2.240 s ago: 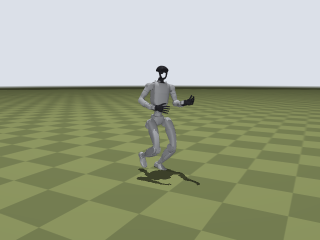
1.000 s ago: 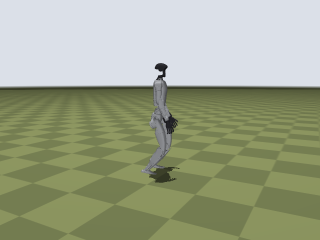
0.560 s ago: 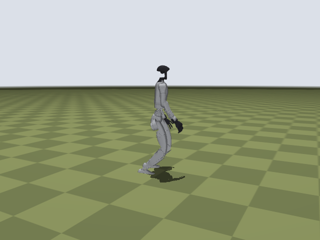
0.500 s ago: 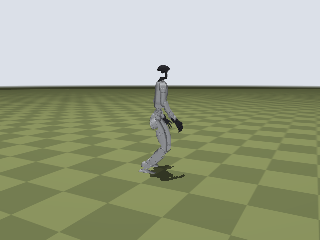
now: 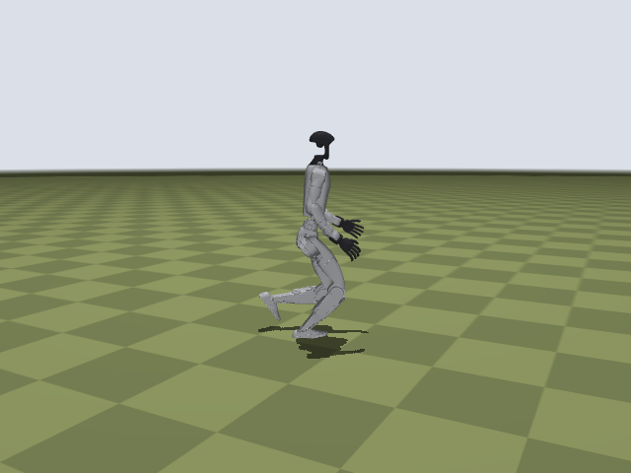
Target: Run
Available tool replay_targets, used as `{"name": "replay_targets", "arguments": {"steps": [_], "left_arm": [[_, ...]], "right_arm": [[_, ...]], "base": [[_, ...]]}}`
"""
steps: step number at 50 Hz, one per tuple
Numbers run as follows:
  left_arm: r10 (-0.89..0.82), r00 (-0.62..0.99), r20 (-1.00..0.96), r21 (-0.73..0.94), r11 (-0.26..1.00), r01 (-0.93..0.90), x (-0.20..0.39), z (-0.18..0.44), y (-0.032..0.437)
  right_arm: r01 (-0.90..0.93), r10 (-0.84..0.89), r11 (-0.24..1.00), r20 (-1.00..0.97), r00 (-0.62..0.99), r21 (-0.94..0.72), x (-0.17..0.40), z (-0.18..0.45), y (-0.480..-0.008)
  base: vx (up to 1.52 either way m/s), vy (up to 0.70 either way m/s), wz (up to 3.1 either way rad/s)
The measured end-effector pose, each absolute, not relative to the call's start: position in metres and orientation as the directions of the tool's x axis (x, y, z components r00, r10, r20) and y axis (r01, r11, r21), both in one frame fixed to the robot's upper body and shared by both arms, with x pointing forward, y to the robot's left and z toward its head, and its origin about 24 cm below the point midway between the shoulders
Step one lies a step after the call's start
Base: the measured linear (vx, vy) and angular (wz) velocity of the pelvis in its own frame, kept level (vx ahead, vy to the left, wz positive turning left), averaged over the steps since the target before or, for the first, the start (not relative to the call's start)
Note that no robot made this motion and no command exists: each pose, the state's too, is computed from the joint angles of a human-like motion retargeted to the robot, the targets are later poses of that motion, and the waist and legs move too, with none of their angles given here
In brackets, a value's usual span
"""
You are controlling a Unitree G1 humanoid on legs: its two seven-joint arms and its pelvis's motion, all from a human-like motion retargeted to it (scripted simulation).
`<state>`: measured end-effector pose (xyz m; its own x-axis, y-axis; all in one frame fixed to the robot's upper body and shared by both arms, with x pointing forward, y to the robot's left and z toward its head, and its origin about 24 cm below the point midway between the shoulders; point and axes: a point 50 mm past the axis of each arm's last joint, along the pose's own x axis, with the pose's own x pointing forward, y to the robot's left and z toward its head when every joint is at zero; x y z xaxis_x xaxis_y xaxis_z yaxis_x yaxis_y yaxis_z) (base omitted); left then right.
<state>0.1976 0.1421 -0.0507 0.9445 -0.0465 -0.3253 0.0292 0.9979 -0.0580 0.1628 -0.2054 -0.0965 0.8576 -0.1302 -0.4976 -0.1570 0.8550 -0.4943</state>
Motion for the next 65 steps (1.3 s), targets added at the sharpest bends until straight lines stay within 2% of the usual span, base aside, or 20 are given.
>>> {"name": "replay_targets", "arguments": {"steps": [3,5,8,11,15,18,23,26,30,35,37,40,45,50,55,59,65], "left_arm": [[0.069,0.876,-0.478,0.03,0.998,-0.062,0.165,-0.081,0.163],[0.117,0.83,-0.545,0.065,0.993,-0.097,0.14,-0.092,0.181],[0.167,0.76,-0.628,0.097,0.986,-0.136,0.093,-0.098,0.206],[0.233,0.707,-0.668,0.14,0.972,-0.188,0.064,-0.099,0.227],[0.305,0.646,-0.7,0.176,0.95,-0.258,0.052,-0.107,0.235],[0.327,0.648,-0.688,0.203,0.944,-0.261,0.07,-0.113,0.231],[0.356,0.761,-0.542,0.217,0.934,-0.283,0.163,-0.099,0.222],[0.283,0.863,-0.419,0.13,0.959,-0.252,0.201,-0.071,0.209],[0.127,0.944,-0.303,0.019,0.992,-0.128,0.211,-0.044,0.19],[-0.038,0.961,-0.274,-0.034,0.999,0.03,0.203,-0.037,0.173],[-0.039,0.948,-0.315,-0.012,0.999,0.038,0.194,-0.045,0.173],[0.009,0.9,-0.437,0.099,0.994,0.038,0.178,-0.066,0.183],[0.151,0.754,-0.639,0.26,0.965,0.027,0.146,-0.109,0.211],[0.235,0.616,-0.752,0.29,0.957,-0.011,0.1,-0.129,0.238],[0.296,0.499,-0.815,0.335,0.942,-0.012,0.072,-0.141,0.253],[0.297,0.458,-0.838,0.346,0.938,0.023,0.074,-0.148,0.252],[0.217,0.515,-0.83,0.303,0.949,0.09,0.099,-0.148,0.234]], "right_arm": [[0.018,-0.156,0.849,-0.218,0.963,-0.528,0.241,-0.046,-0.193],[0.136,-0.166,0.873,-0.022,0.986,-0.469,0.285,0.0,-0.181],[0.177,-0.141,0.921,0.129,0.982,-0.346,0.305,0.042,-0.162],[0.118,-0.065,0.942,0.176,0.982,-0.313,0.308,0.056,-0.147],[-0.043,0.08,0.936,0.091,0.993,-0.351,0.294,0.037,-0.13],[-0.139,0.121,0.91,-0.069,0.99,-0.391,0.273,0.0,-0.127],[-0.261,0.07,0.852,-0.397,0.915,-0.453,0.218,-0.075,-0.148],[-0.341,0.035,0.84,-0.584,0.811,-0.422,0.164,-0.109,-0.177],[-0.382,-0.025,0.851,-0.753,0.657,-0.361,0.093,-0.129,-0.213],[-0.373,-0.113,0.865,-0.854,0.508,-0.336,0.034,-0.136,-0.238],[-0.384,-0.135,0.856,-0.866,0.481,-0.346,0.027,-0.138,-0.24],[-0.397,-0.194,0.818,-0.849,0.491,-0.416,0.043,-0.142,-0.245],[-0.26,-0.201,0.82,-0.682,0.704,-0.51,0.15,-0.127,-0.219],[-0.095,-0.116,0.896,-0.436,0.893,-0.433,0.229,-0.075,-0.191],[-0.066,-0.043,0.917,-0.263,0.964,-0.394,0.266,-0.034,-0.175],[-0.137,-0.007,0.901,-0.329,0.944,-0.412,0.264,-0.047,-0.169],[-0.349,0.041,0.848,-0.607,0.794,-0.4,0.218,-0.102,-0.165]], "base": [[0.93,0.17,-1.26],[1.08,0.29,0.37],[1.26,0.31,1.93],[1.28,0.17,1.45],[1.18,0.1,0.07],[1.16,0.07,-0.07],[1.14,-0.01,0.56],[1.28,-0.14,0.23],[1.35,-0.14,-0.62],[1.17,-0.1,-0.35],[1.02,-0.08,-0.11],[0.94,-0.06,0.22],[0.76,-0.01,0.29],[0.56,0.03,-0.18],[0.34,0.03,-0.06],[0.23,0.03,-0.03],[0.15,0.02,-0.02]]}}
